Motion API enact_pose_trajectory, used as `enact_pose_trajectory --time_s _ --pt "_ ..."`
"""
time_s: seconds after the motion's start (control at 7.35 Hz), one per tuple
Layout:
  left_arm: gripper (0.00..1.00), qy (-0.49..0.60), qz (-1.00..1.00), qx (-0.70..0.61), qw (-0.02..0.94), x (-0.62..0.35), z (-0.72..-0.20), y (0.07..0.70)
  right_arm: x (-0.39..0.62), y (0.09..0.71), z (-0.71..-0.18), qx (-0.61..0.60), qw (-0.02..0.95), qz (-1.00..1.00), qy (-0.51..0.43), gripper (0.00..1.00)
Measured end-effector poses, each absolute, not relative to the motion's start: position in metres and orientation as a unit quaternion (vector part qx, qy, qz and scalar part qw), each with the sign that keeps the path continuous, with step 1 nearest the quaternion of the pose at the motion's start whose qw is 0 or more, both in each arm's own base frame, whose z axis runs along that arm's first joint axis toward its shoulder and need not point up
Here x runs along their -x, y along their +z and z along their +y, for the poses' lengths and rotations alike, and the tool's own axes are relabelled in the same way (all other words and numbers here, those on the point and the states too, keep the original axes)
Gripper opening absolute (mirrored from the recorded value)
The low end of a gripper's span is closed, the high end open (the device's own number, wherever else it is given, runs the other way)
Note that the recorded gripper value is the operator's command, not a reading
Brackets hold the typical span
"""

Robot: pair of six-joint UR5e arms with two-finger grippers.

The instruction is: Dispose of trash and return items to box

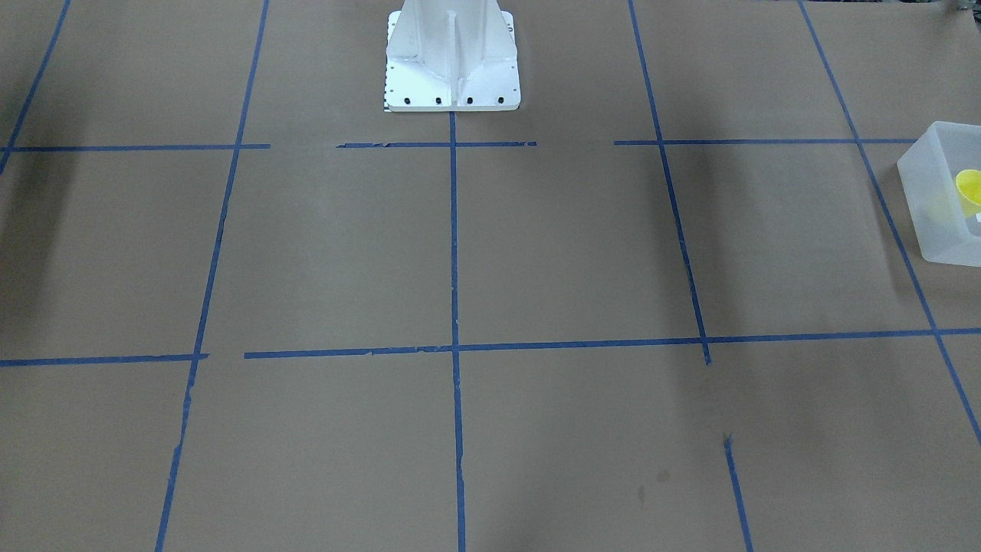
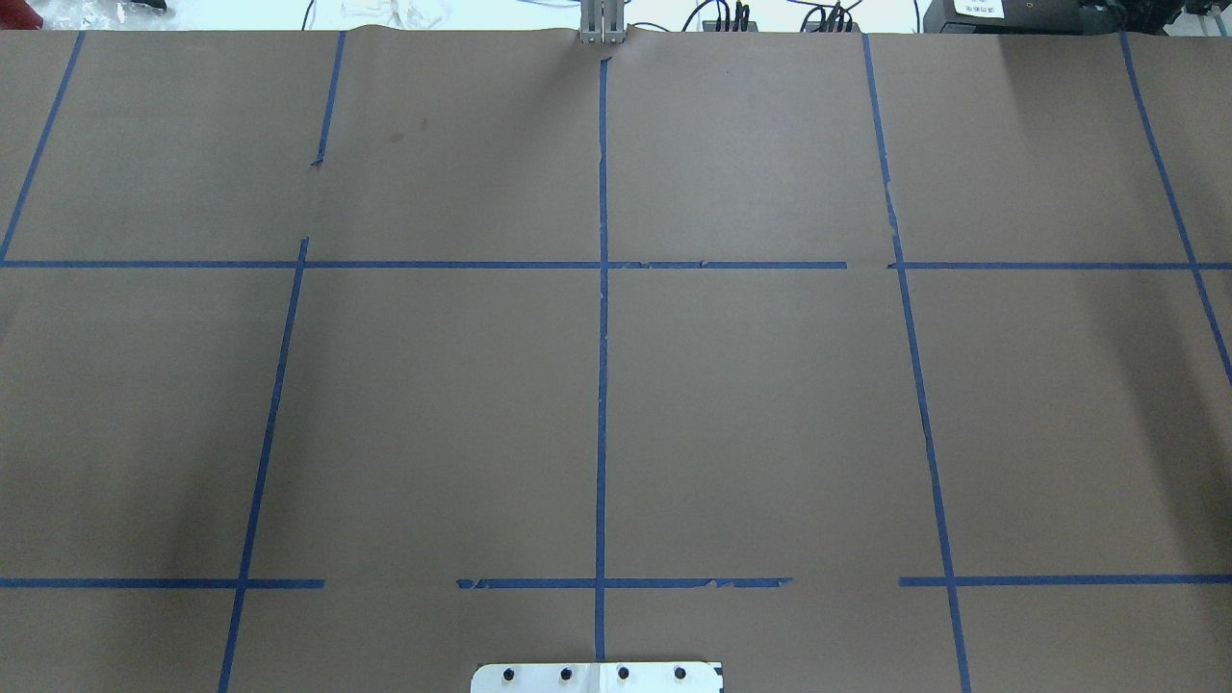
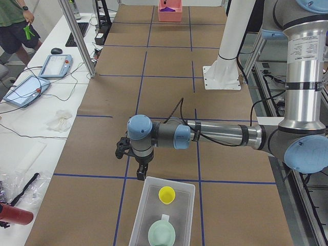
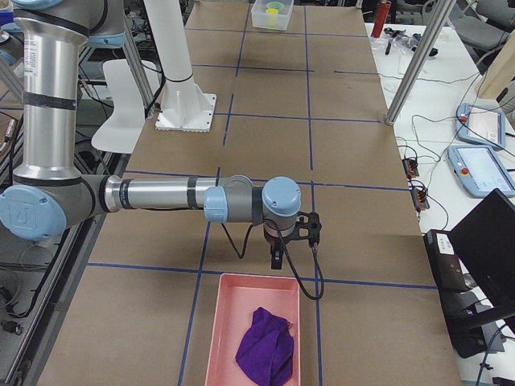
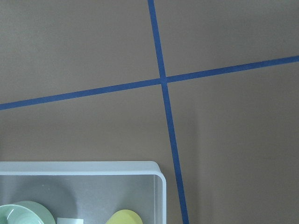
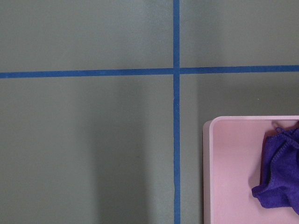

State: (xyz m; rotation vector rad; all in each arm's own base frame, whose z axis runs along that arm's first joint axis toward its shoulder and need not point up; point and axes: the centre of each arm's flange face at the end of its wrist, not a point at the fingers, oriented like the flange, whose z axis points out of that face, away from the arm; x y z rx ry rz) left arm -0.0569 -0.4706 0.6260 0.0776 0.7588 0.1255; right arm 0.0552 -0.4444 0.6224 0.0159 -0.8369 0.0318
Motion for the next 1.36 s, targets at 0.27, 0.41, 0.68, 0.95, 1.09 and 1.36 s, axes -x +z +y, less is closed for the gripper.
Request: enact_pose_trajectory --time_s 0.27,0.41,0.68,0.95,1.09,1.36 --pt "1.00 0.059 0.370 -0.033 0.926 0.0569 -0.4712 0.6272 -0.0552 0.6236 -0.4441 -0.007 0.914 -0.406 0.016 1.00" --pt "1.00 0.057 0.372 -0.030 0.926 0.0568 -0.4710 0.6291 -0.0551 0.6239 -0.4441 -0.007 0.914 -0.406 0.016 1.00" --pt "1.00 0.025 0.375 -0.014 0.927 0.0564 -0.4713 0.6337 -0.0551 0.6248 -0.4438 -0.007 0.914 -0.406 0.016 1.00" --pt "1.00 0.005 0.375 -0.008 0.927 0.0563 -0.4722 0.6334 -0.0554 0.6253 -0.4437 -0.007 0.914 -0.406 0.016 1.00" --pt "1.00 0.004 0.376 -0.007 0.927 0.0564 -0.4723 0.6332 -0.0554 0.6255 -0.4437 -0.007 0.914 -0.406 0.016 1.00" --pt "1.00 0.003 0.376 -0.008 0.927 0.0563 -0.4726 0.6327 -0.0552 0.6253 -0.4438 -0.007 0.914 -0.406 0.016 1.00"
